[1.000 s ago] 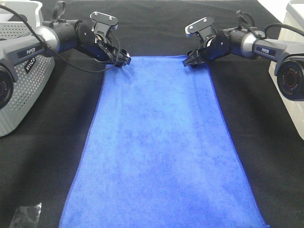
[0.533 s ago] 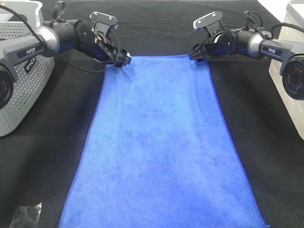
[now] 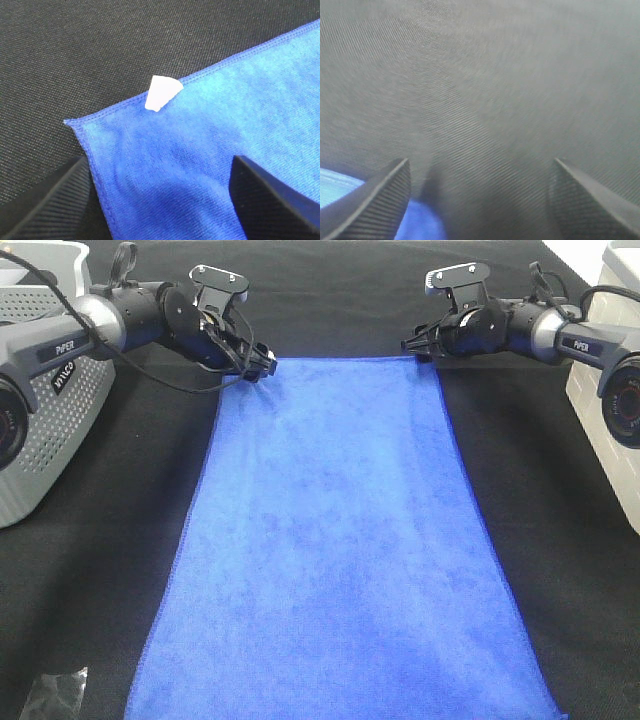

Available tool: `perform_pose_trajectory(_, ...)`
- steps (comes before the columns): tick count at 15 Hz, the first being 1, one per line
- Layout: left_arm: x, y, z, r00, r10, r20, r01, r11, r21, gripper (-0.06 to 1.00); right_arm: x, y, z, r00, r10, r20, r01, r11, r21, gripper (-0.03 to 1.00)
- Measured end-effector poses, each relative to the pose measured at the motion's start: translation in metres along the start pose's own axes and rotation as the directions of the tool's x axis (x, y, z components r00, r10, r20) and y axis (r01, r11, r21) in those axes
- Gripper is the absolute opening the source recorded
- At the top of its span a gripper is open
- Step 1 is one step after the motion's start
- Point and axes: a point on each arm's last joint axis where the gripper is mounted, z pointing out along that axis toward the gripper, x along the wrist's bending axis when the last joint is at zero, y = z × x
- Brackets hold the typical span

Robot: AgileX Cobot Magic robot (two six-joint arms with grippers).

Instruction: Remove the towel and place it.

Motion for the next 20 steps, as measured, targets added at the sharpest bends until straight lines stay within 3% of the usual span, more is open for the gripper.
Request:
perform_pose_trajectory(3,0.0,0.0,0.0,1.0,-0.001,0.001,0.001,1.0,0.001,0.73,-0.001,0.013,-0.009,1.0,0.02,-0.009,-0.019,1.0,0.025,0.72)
perform_pose_trajectory(7,-0.002,0.006,-0.015,0.999,-0.003,0.034,0.0,0.996,0.093,0.73,-0.009,0.077,-0.059,0.999,0.02,-0.033,-0.017,0.995,0.101,0.73)
perform_pose_trajectory(8,-0.003,0.023,-0.04,0.998,-0.018,0.06,0.008,0.987,0.163,0.73,-0.01,0.1,-0.092,0.997,0.043,-0.069,-0.028,0.976,0.215,0.75)
perform_pose_trajectory(10,-0.004,0.049,-0.079,0.996,-0.056,0.074,0.04,0.977,0.208,0.76,-0.009,0.123,-0.131,0.989,0.102,-0.11,-0.061,0.943,0.327,0.79)
perform_pose_trajectory(11,-0.004,0.049,-0.079,0.996,-0.056,0.074,0.04,0.977,0.208,0.76,-0.009,0.123,-0.131,0.989,0.102,-0.11,-0.061,0.943,0.327,0.79)
perform_pose_trajectory(14,0.0,0.091,-0.155,0.996,-0.051,0.077,0.03,0.968,0.248,0.8,-0.015,0.165,-0.201,0.981,0.148,-0.121,-0.09,0.916,0.391,0.79)
perform_pose_trajectory(16,0.018,0.113,-0.203,0.995,-0.097,0.033,0.088,0.973,0.213,0.8,-0.032,0.189,-0.246,0.982,0.169,-0.088,-0.126,0.921,0.368,0.79)
perform_pose_trajectory(20,0.113,0.121,-0.284,0.943,-0.292,-0.161,0.31,0.946,0.098,0.8,-0.094,0.209,-0.313,0.973,0.224,0.049,-0.228,0.928,0.296,0.79)
